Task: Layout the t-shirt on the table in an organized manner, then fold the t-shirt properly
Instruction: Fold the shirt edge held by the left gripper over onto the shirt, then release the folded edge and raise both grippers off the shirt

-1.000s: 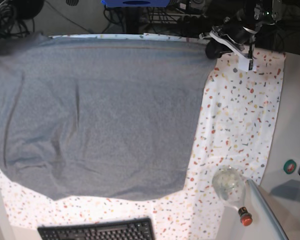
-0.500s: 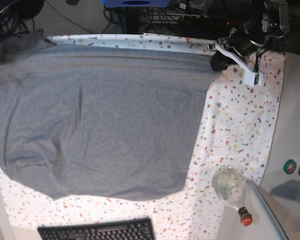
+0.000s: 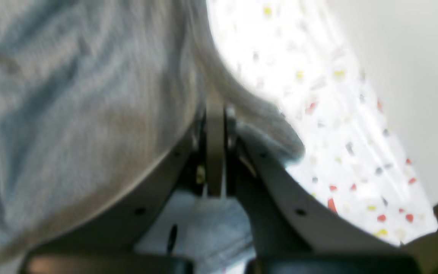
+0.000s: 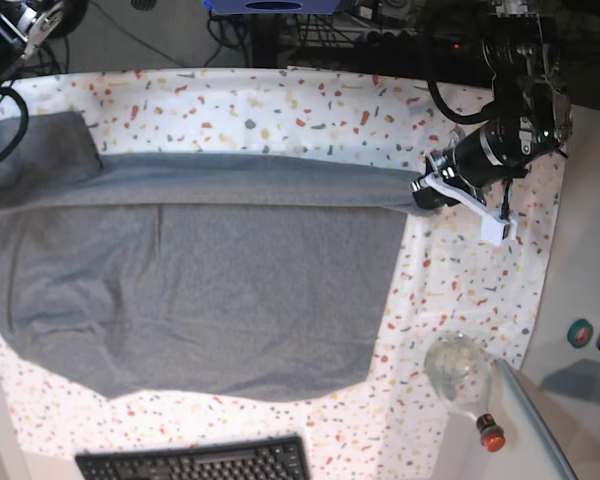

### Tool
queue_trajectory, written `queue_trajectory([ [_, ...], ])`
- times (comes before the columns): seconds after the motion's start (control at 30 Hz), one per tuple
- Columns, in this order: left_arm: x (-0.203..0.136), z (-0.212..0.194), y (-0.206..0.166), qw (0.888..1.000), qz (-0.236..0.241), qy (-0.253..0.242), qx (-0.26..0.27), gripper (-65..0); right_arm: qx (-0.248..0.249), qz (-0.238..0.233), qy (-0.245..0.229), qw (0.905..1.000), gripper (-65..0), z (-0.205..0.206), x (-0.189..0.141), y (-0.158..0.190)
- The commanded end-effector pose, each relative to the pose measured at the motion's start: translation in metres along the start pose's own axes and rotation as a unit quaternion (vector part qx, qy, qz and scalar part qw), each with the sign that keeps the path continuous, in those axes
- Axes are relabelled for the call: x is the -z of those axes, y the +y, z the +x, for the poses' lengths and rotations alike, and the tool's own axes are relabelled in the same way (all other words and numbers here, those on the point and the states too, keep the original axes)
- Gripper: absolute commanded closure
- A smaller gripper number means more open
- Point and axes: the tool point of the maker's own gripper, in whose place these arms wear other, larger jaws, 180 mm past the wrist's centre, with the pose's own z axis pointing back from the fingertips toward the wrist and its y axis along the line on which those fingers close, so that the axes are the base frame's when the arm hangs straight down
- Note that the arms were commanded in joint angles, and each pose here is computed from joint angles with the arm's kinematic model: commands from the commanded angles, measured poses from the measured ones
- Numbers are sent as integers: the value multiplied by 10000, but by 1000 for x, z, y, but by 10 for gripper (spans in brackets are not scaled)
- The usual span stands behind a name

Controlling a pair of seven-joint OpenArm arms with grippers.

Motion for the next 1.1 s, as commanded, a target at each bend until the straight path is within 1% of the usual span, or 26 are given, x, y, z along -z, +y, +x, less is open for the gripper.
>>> queue_trajectory([
  [0.0, 0, 17, -1, 9997, -45, -219, 23, 0, 28, -51, -240, 9997, 0, 23, -1, -6],
  [0.1, 10, 27, -1, 9997, -63, -242, -67, 0, 173, 0, -132, 9998, 0, 28, 11, -8],
  [0.2, 17, 31, 2, 9996, -44, -221, -163, 0, 265, 77, -336, 9991, 0, 37, 18, -3],
  [0.27, 21, 35, 3, 9995, -47, -221, -202, 0, 192, 183, -356, 9990, 0, 40, 25, 8],
  [0.3, 23, 35, 4, 9995, -39, -200, -228, 0, 83, 179, -361, 9992, 0, 44, 27, 8],
  [0.37, 30, 33, -3, 9997, -102, -114, -184, 0, -22, 243, -305, 9992, 0, 42, 35, 15],
  [0.47, 41, 24, -9, 9997, -155, 100, -147, 0, 59, 325, -319, 9989, 0, 43, 45, 21],
  [0.57, 51, 27, -16, 9997, -213, 6, -86, 0, 95, 340, -301, 9989, 0, 38, 49, 21],
  [0.7, 60, 25, -14, 9998, -191, -13, -114, 0, 321, 57, -342, 9989, 0, 39, 50, 11],
  [0.8, 59, 35, -17, 9996, -222, -112, -114, 0, 384, -42, -349, 9986, 0, 40, 49, 7],
  [0.83, 59, 37, -17, 9996, -225, -131, -115, 0, 394, -49, -417, 9983, -56, 43, 47, 6],
  [0.87, 59, 39, -19, 9995, -238, -164, -106, 0, 360, -63, -505, 9981, -126, 48, 44, 5],
  [0.9, 59, 40, -19, 9995, -238, -176, -109, -46, 304, -90, -593, 9977, -192, 51, 39, 2],
  [0.97, 54, 49, -16, 9991, -218, -320, -152, -232, 145, -171, -840, 9962, -278, 57, 25, -3],
  [1.03, 43, 62, -12, 9980, -213, -565, -186, -398, 62, -209, -1071, 9940, -341, 58, 8, -3],
  [1.07, 35, 72, -13, 9968, -228, -748, -190, -461, 14, -269, -1145, 9931, -360, 54, -1, -7],
])
